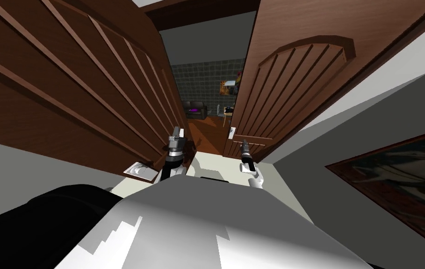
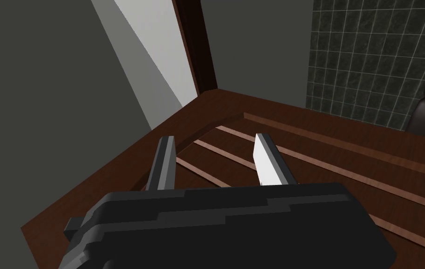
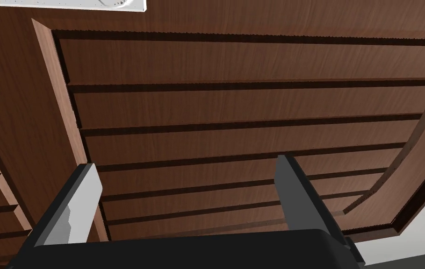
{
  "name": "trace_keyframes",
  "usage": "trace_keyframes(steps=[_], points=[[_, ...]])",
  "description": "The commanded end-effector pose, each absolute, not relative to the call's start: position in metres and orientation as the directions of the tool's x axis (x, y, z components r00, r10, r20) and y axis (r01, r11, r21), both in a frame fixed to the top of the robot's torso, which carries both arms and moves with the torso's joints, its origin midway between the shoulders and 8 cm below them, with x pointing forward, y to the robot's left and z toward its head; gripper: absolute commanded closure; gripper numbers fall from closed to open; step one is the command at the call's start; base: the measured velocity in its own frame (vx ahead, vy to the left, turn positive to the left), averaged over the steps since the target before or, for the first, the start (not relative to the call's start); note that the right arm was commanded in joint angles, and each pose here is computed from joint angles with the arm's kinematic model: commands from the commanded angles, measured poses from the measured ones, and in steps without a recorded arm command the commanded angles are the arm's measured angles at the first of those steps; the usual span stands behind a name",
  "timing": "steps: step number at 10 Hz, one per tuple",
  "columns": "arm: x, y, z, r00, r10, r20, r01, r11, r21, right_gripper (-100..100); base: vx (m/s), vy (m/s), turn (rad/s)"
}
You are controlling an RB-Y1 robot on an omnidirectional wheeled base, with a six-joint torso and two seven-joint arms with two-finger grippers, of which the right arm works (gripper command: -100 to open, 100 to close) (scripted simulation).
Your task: Pull the door open
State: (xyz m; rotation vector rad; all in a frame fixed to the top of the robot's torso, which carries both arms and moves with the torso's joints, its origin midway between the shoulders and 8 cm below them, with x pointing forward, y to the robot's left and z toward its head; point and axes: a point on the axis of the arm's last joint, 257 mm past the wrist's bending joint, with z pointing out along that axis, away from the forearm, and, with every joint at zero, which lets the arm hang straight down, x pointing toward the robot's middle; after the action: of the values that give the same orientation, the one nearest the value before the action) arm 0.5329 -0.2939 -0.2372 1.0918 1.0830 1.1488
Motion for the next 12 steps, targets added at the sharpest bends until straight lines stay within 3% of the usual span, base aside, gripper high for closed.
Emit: trace_keyframes(steps=[1, 10, 12], points=[[0.537, -0.292, -0.246, 0.09, 0.994, -0.064, -0.113, 0.074, 0.991, -100, 0.106, 0.021, 0.026], [0.554, -0.28, -0.292, 0.078, 0.997, -0.006, -0.01, 0.006, 1.0, -100, 0.147, 0.004, 0.03], [0.55, -0.318, -0.296, 0.114, 0.994, -0.007, -0.003, 0.007, 1.0, -100, 0.151, 0.028, 0.156]])
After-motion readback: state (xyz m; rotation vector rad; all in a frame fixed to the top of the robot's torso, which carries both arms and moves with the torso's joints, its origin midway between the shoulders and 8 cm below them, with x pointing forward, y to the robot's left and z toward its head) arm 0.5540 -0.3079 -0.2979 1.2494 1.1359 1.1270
